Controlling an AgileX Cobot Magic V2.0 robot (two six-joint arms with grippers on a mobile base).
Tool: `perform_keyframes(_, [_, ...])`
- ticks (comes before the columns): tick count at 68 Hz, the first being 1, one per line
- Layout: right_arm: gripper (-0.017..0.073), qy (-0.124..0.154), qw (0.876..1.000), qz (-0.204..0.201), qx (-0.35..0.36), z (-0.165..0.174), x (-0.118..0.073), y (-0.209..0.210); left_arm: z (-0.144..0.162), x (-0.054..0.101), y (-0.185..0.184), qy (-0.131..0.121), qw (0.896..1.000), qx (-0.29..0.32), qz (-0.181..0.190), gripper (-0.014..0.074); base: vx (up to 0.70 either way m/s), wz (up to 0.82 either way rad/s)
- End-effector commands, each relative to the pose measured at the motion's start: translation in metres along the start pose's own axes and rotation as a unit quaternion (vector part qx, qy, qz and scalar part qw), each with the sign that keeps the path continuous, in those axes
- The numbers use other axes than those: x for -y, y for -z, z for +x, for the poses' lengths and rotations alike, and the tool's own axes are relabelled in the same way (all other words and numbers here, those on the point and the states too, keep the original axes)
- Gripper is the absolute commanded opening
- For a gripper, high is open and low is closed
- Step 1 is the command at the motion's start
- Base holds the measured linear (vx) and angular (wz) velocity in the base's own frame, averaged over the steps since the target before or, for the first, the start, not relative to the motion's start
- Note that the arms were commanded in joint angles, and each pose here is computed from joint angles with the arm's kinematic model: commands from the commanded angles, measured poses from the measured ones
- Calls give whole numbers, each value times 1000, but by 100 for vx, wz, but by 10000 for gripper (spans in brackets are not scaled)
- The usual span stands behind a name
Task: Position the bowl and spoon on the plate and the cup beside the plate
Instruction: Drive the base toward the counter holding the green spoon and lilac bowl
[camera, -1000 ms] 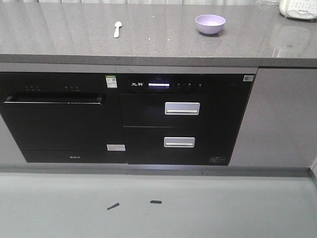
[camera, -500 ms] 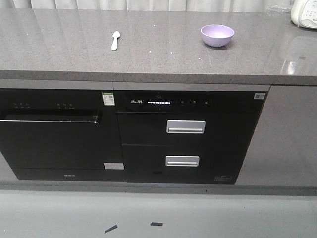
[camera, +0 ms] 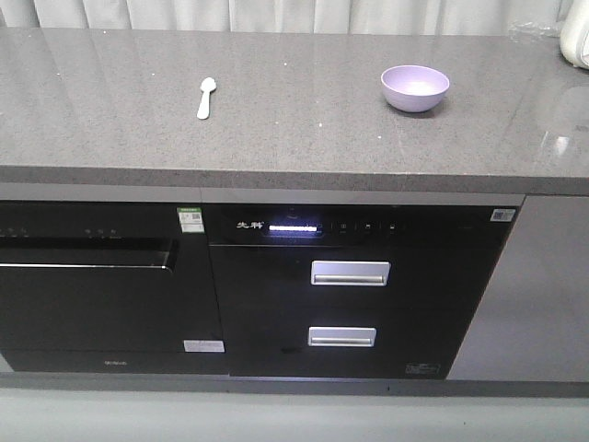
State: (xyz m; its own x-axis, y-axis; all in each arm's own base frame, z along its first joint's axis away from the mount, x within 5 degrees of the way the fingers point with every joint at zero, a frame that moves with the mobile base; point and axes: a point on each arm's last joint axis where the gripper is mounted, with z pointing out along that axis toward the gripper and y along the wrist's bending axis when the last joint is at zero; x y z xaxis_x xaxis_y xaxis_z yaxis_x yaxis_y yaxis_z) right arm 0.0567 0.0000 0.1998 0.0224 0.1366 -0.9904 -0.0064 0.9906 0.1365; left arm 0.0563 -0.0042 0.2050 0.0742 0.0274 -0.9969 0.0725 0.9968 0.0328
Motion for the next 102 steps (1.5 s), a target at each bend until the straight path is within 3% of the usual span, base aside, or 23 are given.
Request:
perform_keyframes(1, [-10,5,999,-6,38,-6,-1,1,-10,-1,2,4,999,46,-3,-6,20,-3])
perform_keyframes(102, [-10,5,999,-6,38,-6,-1,1,-10,-1,2,4,999,46,-3,-6,16,-5])
